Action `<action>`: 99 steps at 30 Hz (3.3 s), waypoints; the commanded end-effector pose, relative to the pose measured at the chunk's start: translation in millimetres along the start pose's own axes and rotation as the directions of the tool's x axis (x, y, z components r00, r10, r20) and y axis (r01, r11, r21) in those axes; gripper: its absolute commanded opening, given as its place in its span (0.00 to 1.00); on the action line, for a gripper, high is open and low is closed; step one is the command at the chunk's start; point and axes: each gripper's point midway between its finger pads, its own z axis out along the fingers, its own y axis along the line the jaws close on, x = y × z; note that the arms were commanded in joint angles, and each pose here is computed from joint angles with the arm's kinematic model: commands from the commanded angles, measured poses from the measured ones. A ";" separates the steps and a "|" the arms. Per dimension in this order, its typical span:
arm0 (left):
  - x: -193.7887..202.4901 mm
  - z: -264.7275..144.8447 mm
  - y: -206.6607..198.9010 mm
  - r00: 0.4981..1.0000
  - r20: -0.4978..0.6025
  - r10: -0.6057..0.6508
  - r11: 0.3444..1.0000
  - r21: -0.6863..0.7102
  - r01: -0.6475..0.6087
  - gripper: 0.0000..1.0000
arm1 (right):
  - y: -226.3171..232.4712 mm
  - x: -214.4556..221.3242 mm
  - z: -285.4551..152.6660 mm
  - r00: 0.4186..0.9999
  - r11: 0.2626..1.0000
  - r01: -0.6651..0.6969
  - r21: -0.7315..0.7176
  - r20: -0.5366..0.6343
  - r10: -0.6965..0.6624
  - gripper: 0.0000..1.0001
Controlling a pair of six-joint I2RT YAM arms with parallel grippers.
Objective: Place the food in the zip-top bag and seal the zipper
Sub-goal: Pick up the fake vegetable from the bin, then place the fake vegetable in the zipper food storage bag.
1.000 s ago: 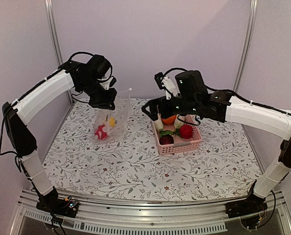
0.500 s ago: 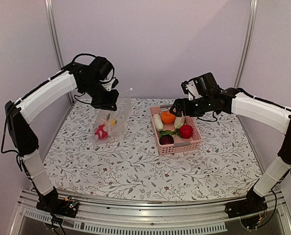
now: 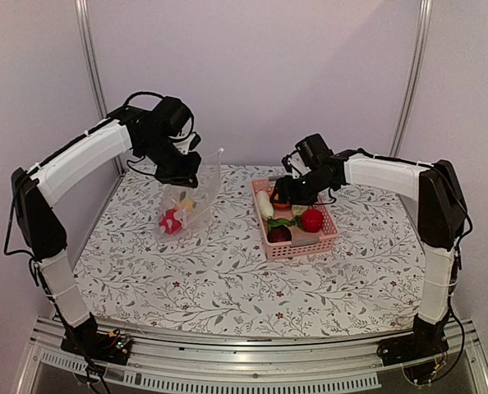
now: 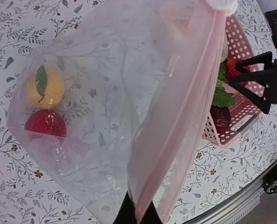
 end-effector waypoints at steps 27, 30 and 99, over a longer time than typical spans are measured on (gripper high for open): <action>2.9 -3.9 9.7 1.000 0.002 0.000 1.000 -0.023 0.000 0.00 | -21.8 15.7 119.6 0.976 0.987 -0.161 -0.015 -0.148 0.157 0.54; 3.4 -4.7 10.3 1.000 0.004 -0.002 1.000 -0.025 0.002 0.00 | -22.2 13.6 117.3 0.979 0.988 -0.155 -0.007 -0.139 0.152 0.43; 13.2 17.3 -41.0 0.989 0.011 0.147 0.989 0.022 -0.148 0.00 | 163.7 45.3 -33.5 0.871 0.717 -0.406 -0.567 -0.476 0.117 0.39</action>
